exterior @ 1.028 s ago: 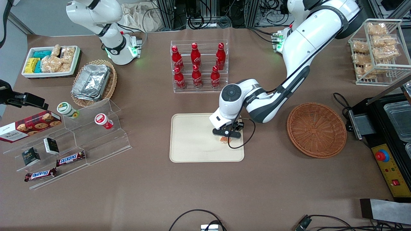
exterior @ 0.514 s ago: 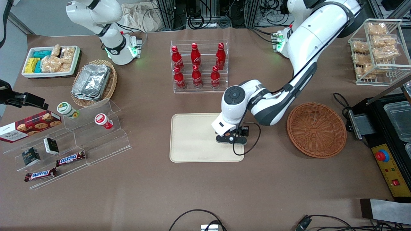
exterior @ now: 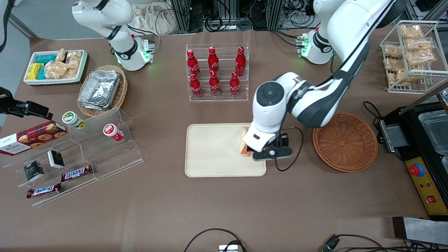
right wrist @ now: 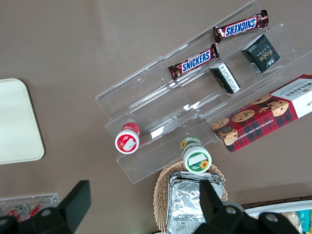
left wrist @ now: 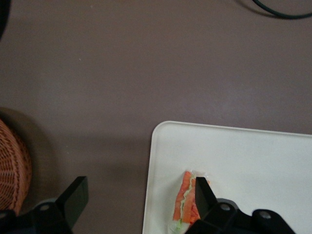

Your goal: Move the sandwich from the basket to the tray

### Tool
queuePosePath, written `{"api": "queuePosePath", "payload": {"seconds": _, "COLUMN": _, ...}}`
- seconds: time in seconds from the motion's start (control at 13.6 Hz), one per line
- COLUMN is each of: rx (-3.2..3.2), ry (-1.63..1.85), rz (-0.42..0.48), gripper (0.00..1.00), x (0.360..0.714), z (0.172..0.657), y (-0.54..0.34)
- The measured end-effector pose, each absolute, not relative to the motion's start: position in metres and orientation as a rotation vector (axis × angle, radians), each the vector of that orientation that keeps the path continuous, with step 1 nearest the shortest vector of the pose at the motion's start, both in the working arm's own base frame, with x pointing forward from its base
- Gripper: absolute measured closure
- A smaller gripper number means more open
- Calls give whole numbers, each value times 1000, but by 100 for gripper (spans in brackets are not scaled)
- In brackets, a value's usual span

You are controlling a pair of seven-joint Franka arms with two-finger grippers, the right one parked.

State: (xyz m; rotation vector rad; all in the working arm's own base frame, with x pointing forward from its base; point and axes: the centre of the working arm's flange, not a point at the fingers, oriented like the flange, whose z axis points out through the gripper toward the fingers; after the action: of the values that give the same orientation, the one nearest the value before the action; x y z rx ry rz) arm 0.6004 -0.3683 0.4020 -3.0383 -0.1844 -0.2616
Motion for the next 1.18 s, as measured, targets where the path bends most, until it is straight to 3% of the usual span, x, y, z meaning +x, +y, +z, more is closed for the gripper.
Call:
{"api": "queuePosePath", "payload": {"seconds": 0.51, "rx": -2958, "ry": -439, "rz": -140, "gripper": 3, "x": 621, "z": 478, "y": -256}}
{"api": "queuePosePath", "payload": {"seconds": 1.18, "rx": -3000, "ry": -323, "rz": -42, "gripper": 3, "x": 636, "z": 518, "y": -152}}
